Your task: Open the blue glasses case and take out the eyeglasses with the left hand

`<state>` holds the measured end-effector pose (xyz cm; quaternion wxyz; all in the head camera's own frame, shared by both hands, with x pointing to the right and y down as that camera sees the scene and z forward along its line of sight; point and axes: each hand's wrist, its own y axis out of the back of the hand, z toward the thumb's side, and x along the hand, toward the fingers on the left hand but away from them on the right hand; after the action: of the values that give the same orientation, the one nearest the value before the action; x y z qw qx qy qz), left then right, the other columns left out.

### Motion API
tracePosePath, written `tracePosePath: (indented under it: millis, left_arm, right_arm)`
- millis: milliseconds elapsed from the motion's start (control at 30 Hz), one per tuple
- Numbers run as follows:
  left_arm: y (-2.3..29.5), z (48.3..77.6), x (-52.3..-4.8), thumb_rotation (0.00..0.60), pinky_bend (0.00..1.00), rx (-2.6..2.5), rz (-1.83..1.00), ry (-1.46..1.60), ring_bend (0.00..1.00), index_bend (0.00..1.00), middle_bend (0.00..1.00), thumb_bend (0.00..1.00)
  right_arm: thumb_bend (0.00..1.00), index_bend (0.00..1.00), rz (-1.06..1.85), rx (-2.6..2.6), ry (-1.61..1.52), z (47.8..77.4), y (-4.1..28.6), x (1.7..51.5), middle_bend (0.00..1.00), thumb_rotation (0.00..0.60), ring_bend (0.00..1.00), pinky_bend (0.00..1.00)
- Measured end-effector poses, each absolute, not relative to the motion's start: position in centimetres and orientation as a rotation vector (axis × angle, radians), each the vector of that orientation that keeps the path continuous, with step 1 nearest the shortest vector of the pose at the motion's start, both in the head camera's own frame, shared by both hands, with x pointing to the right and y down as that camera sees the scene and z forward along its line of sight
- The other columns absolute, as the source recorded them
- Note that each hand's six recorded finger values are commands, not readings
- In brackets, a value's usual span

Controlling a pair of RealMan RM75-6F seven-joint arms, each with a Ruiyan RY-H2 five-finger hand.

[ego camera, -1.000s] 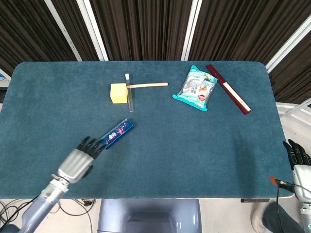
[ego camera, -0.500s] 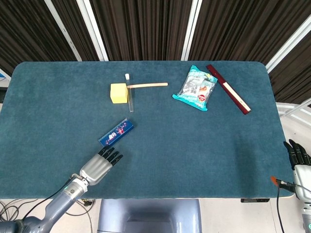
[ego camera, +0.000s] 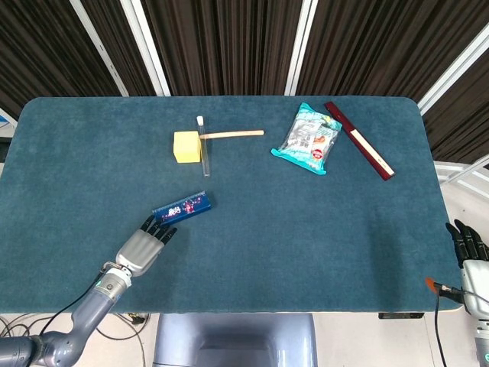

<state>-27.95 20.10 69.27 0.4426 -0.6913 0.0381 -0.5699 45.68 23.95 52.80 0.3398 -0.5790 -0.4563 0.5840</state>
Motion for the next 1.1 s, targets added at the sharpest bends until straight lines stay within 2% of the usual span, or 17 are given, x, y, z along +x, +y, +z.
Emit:
tracePosePath:
  millis: [400, 467, 600, 667, 933, 1100]
  left_arm:
    - [19.0, 68.7, -31.5, 0.6, 0.02, -1.68, -1.485, 0.152, 0.0, 0.0, 0.11, 0.49]
    - [18.9, 68.6, -31.9, 0.6, 0.02, -1.681, -1.494, 0.161, 0.0, 0.0, 0.11, 0.45]
    - [18.9, 68.1, -32.0, 0.6, 0.08, -1.708, -1.488, 0.191, 0.0, 0.0, 0.13, 0.29]
    - [18.9, 67.5, -31.7, 0.6, 0.09, -1.732, -1.468, 0.231, 0.0, 0.0, 0.15, 0.26]
    - [17.0, 64.6, -30.8, 0.6, 0.1, -1.761, -1.374, 0.54, 0.0, 0.0, 0.19, 0.26]
    - [16.3, 65.2, -30.5, 0.6, 0.1, -1.757, -1.428, 0.61, 0.0, 0.0, 0.19, 0.26]
  right_arm:
    - [0.16, 0.0, 1.521, -1.506, -1.189, 52.8, 24.0, 45.6, 0.0, 0.6, 0.0, 0.19]
    - [0.16, 0.0, 1.521, -1.506, -1.189, 52.8, 24.0, 45.6, 0.0, 0.6, 0.0, 0.19]
    - [0.16, 0.0, 1.523, -1.506, -1.193, 52.8, 24.0, 45.6, 0.0, 0.6, 0.0, 0.19]
    - [0.16, 0.0, 1.523, -1.508, -1.193, 52.8, 24.0, 45.6, 0.0, 0.6, 0.0, 0.19]
    - [0.16, 0.0, 1.52, -1.517, -1.193, 52.8, 24.0, 45.5, 0.0, 0.6, 0.0, 0.19]
    - [0.16, 0.0, 1.527, -1.522, -1.199, 53.0, 24.0, 45.5, 0.0, 0.6, 0.0, 0.19]
